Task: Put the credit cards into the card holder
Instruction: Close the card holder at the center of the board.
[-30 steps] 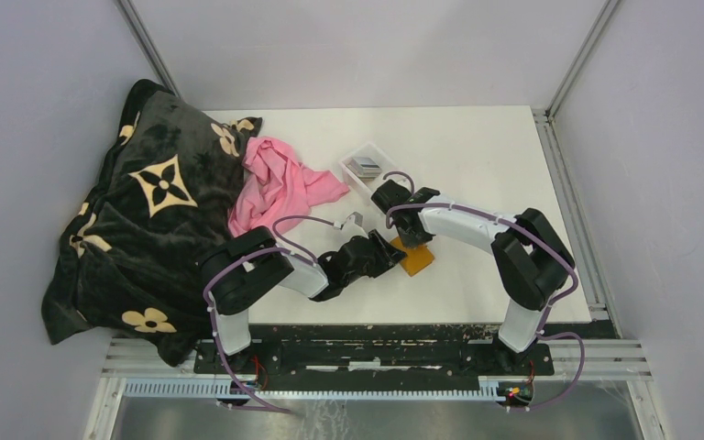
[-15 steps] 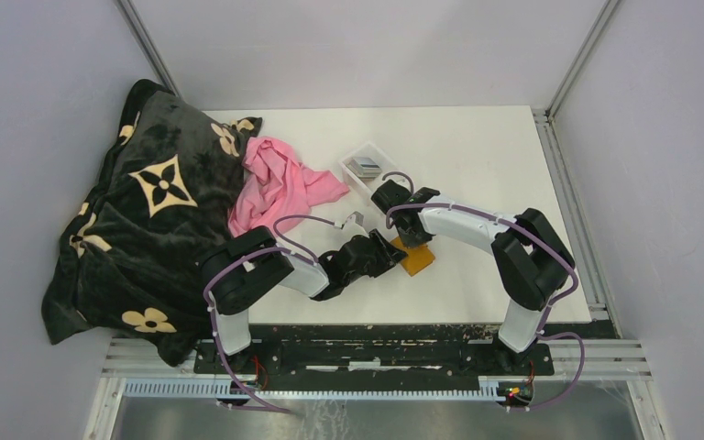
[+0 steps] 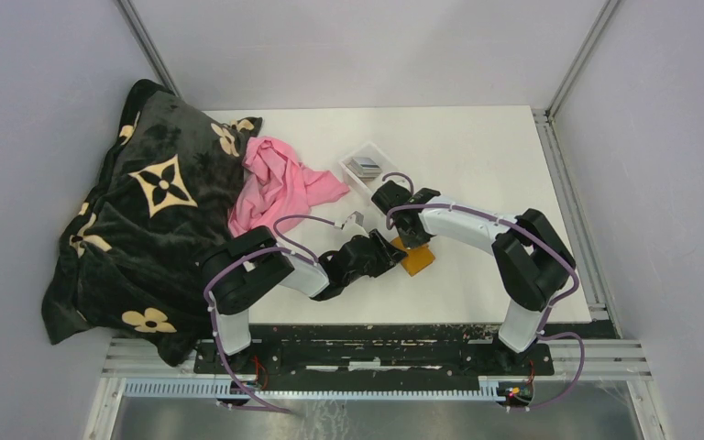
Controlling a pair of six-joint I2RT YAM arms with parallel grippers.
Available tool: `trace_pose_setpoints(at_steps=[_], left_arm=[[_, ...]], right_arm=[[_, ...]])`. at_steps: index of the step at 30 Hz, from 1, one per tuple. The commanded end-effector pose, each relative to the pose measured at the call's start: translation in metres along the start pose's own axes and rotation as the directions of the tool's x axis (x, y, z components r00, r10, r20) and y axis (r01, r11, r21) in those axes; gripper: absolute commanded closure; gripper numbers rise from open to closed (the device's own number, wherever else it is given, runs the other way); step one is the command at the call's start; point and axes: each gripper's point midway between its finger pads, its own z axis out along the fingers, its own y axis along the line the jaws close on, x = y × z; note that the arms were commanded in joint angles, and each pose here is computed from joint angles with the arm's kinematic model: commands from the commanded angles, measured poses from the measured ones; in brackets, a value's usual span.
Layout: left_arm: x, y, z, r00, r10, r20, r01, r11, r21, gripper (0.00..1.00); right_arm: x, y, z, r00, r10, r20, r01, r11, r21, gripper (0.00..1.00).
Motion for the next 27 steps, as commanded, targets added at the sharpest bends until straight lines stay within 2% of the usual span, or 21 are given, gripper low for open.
trace_pose_setpoints(at_steps=[1,7,10,17,27], left_arm=[[0.027,0.079,-0.007,0.994,0.046,-0.096,-0.068,0.967,-0.245,0.49],[0.028,0.081,-0.007,0.994,0.044,-0.097,-0.067,0.966,-0.248,0.49],[0.028,0.08,-0.007,0.994,0.042,-0.096,-0.065,0.967,-0.246,0.49],[0.028,0.081,-0.007,0.995,0.042,-0.095,-0.065,0.967,-0.248,0.49],[0.028,0.082,-0.006,0.995,0.041,-0.095,-0.064,0.965,-0.253,0.49]], right_arm=[[-0.009,-0.005,-0.014,0.998,0.023,0.05,-0.022,1.0,-0.004,0.99],[-0.013,-0.008,-0.021,0.997,0.027,0.067,-0.027,1.0,-0.001,0.99],[-0.012,-0.008,-0.019,0.998,0.019,0.052,-0.019,1.0,0.012,0.89],[-0.013,-0.009,-0.014,0.999,0.013,0.053,-0.015,0.999,0.034,0.75],[-0.014,-0.001,-0.011,0.999,0.008,0.047,-0.009,1.0,0.002,0.71]])
